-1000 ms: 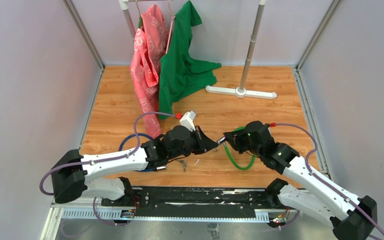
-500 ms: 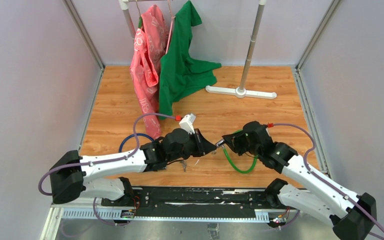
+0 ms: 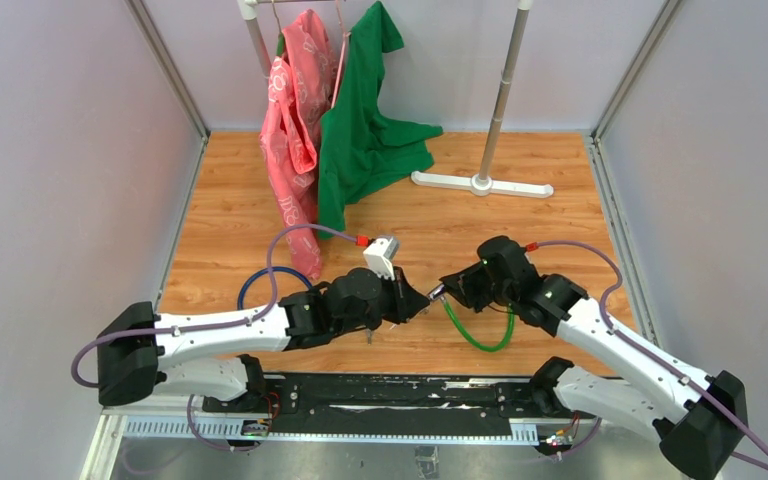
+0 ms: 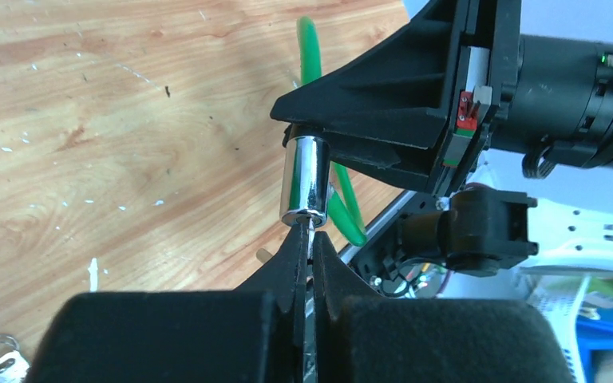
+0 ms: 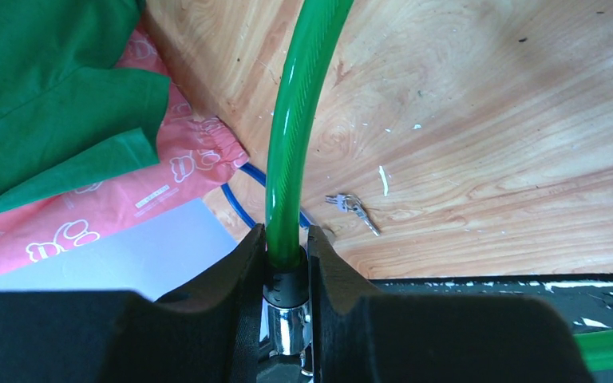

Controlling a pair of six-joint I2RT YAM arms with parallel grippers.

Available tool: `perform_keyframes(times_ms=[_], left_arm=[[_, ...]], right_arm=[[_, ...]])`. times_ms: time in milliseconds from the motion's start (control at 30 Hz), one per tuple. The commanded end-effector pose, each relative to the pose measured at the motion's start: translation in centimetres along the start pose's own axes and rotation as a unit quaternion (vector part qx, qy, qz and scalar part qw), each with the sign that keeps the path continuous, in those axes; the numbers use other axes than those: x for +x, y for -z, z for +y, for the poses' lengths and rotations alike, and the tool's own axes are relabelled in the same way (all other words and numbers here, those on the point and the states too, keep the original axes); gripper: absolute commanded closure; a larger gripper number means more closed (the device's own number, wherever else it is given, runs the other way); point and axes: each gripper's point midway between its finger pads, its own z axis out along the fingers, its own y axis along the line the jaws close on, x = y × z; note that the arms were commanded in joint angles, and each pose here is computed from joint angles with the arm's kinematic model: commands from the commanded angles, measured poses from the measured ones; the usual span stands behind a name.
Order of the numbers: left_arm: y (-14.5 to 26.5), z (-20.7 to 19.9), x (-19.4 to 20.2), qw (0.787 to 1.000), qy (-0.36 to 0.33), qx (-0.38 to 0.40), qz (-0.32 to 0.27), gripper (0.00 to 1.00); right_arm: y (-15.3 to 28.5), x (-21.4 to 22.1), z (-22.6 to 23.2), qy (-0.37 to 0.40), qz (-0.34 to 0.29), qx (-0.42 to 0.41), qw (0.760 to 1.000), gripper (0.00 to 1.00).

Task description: Unlock with the key

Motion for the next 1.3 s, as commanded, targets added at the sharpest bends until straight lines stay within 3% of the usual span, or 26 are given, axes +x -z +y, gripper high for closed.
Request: perform_keyframes(times_ms=[0, 333, 700, 1000, 1267], left_arm=[[0.1, 1.2, -1.6, 0.995, -0.084, -0.039, -0.048, 1.0], [1.0, 1.1, -2.4, 0.975, -0.209, -0.041, -0.058, 1.0], [1.7, 1.2, -3.7, 0.924, -0.374, -0.05, -0.067, 1.0], [2.1, 0.8, -3.6, 0.85, -0.52, -0.058, -0.063, 1.0], [3.4, 0.1, -4.1, 0.801, -0.593, -0.027, -0.078, 1.0]], right_arm=[[2.0, 2.9, 0.4, 0.031, 0.068, 0.013, 0.997, 1.0], [2.0, 3.4, 0.2, 0.046, 0.08, 0.033, 0.995, 1.0], [2.4, 3.6, 0.8, 0.058, 0.086, 0.039, 0.994, 1.0], [2.5, 3.8, 0.7, 0.065, 0.091, 0.051, 0.992, 1.0], [2.7, 3.8, 0.8, 0.068, 0.091, 0.058, 0.992, 1.0]])
